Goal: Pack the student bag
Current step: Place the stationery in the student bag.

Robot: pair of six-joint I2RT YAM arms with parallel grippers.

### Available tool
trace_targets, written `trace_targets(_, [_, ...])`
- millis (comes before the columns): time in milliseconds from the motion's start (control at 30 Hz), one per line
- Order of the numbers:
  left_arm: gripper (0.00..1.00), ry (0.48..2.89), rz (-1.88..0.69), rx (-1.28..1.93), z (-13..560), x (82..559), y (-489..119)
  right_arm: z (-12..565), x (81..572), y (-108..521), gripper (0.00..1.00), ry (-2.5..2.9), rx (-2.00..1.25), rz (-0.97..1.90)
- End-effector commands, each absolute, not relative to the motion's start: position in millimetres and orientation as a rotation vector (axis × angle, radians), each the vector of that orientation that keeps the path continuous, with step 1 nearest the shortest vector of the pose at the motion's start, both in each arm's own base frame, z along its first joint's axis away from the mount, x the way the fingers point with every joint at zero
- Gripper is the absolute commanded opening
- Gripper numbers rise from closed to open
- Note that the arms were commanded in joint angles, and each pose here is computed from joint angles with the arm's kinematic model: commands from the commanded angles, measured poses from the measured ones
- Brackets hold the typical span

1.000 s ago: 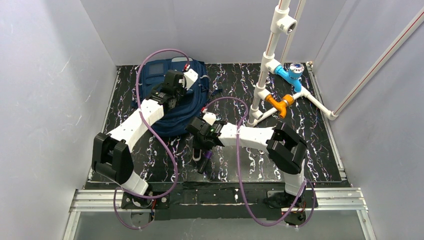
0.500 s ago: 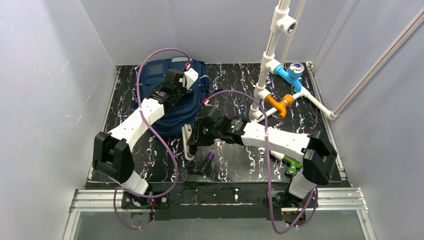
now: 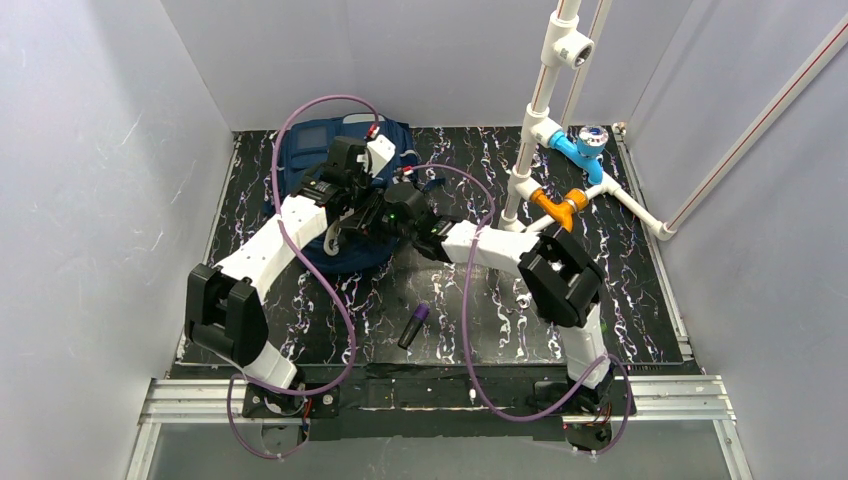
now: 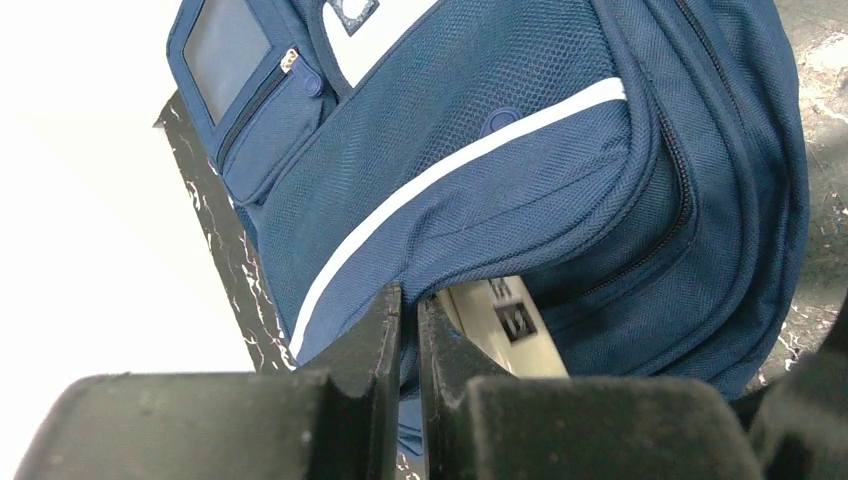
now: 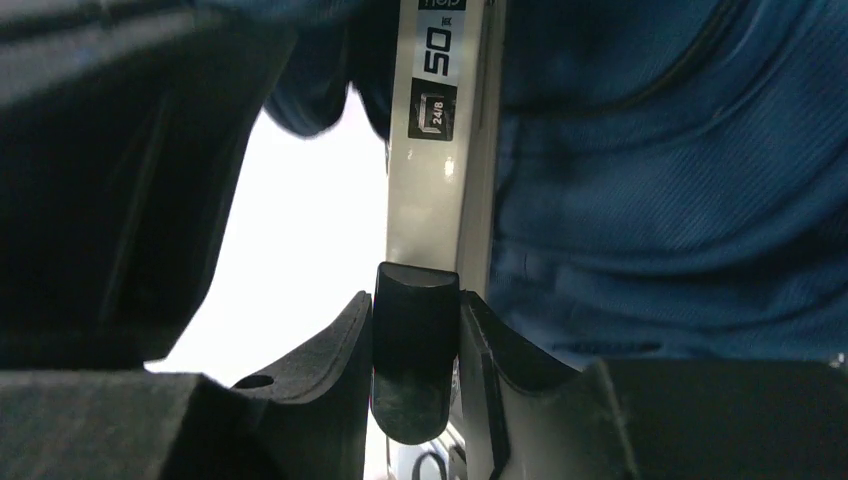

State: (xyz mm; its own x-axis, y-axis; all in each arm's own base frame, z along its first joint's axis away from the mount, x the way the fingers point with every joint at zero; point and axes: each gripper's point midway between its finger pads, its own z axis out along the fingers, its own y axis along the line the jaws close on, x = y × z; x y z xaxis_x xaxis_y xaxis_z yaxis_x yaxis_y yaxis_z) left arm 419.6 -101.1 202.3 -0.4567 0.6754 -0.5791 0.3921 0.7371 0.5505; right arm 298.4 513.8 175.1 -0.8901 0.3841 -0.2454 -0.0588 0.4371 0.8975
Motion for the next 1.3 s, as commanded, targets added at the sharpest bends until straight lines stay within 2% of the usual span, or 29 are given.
trace_targets(0, [0.0,2.003,0.466,0.671,259,422,-84,274,344,519,0.01,1.868,0.453,1.685])
trace_targets(133, [0.0,1.994,0.438,0.673,262,421,-86,277,369,509,0.01,1.725,0.588,1.721])
trace_targets(267, [0.0,1.989,0.418,0.683,258,424,-86,255,396,505,0.01,1.677,0.713,1.649])
trace_targets(367, [0.0,1.979,0.399,0.682,258,425,-85,230,413,511,0.22,1.679,0.821,1.614])
trace_targets(467, [0.0,1.971,0.383,0.692,256,426,-84,222,428,514,0.34,1.643,0.834,1.573])
trace_targets(533, [0.0,1.965,0.376,0.687,256,426,-84,212,437,519,0.45,1.65,0.839,1.553])
trace_targets(733, [0.0,1.976,0.38,0.695,250,426,-82,205,417,551,0.69,1.798,0.628,1.635])
trace_targets(867, [0.0,1.977,0.372,0.686,250,426,-83,180,395,530,0.78,1.901,0.61,1.604])
trace_targets(967, [0.0,1.984,0.368,0.686,247,426,-83,174,385,521,0.79,1.936,0.581,1.624])
trace_targets(1167, [0.0,1.98,0.373,0.688,247,425,-82,173,383,522,0.73,1.926,0.468,1.621])
trace_targets(1267, [0.0,1.981,0.353,0.69,248,424,-84,174,391,532,0.59,1.899,0.478,1.671])
